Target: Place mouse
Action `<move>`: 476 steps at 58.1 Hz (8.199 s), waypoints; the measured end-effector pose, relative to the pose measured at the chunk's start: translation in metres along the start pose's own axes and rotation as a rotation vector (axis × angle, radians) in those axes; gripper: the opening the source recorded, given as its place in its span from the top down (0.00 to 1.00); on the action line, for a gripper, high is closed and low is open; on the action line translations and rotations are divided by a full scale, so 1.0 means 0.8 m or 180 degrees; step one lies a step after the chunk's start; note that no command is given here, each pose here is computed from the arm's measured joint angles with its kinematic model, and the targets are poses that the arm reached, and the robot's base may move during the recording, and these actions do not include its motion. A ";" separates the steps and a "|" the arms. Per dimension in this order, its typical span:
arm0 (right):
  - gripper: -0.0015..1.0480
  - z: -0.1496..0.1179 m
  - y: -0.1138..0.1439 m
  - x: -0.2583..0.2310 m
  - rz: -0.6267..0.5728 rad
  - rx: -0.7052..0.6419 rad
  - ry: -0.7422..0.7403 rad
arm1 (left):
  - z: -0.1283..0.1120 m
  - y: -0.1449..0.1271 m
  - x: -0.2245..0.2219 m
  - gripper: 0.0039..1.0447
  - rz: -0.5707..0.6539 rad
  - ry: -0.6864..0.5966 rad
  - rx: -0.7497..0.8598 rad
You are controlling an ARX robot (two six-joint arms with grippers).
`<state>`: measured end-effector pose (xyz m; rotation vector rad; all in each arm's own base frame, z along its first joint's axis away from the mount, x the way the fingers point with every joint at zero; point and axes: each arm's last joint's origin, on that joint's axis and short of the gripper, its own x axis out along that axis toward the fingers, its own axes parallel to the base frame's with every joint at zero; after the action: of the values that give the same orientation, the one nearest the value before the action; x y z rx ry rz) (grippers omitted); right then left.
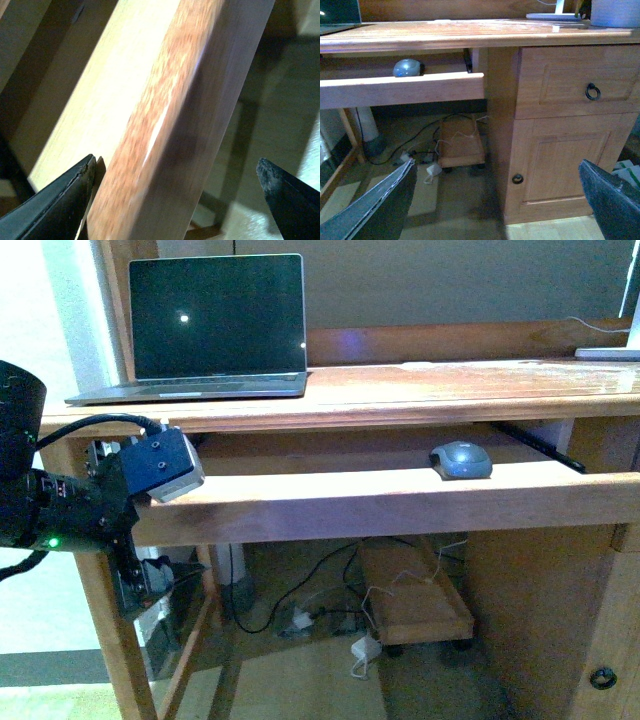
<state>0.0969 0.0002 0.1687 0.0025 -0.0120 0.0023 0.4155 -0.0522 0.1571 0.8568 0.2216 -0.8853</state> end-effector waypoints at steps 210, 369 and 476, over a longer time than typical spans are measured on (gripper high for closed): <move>0.15 0.065 0.226 0.348 0.0068 -0.0697 0.1741 | 0.025 -0.272 -0.296 0.07 0.2813 -0.0736 -0.2741; 0.07 0.224 0.168 0.349 0.1022 0.0467 -0.0114 | 0.025 -0.272 -0.296 0.07 0.2813 -0.0737 -0.2742; 0.07 -0.001 0.264 0.359 0.1387 -0.0250 0.0675 | 0.025 -0.272 -0.296 0.07 0.2813 -0.0737 -0.2742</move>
<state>0.3837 0.2123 0.1719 -0.0788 0.1996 0.4378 0.0974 -0.0005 0.1665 -0.0082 -0.0051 -0.0038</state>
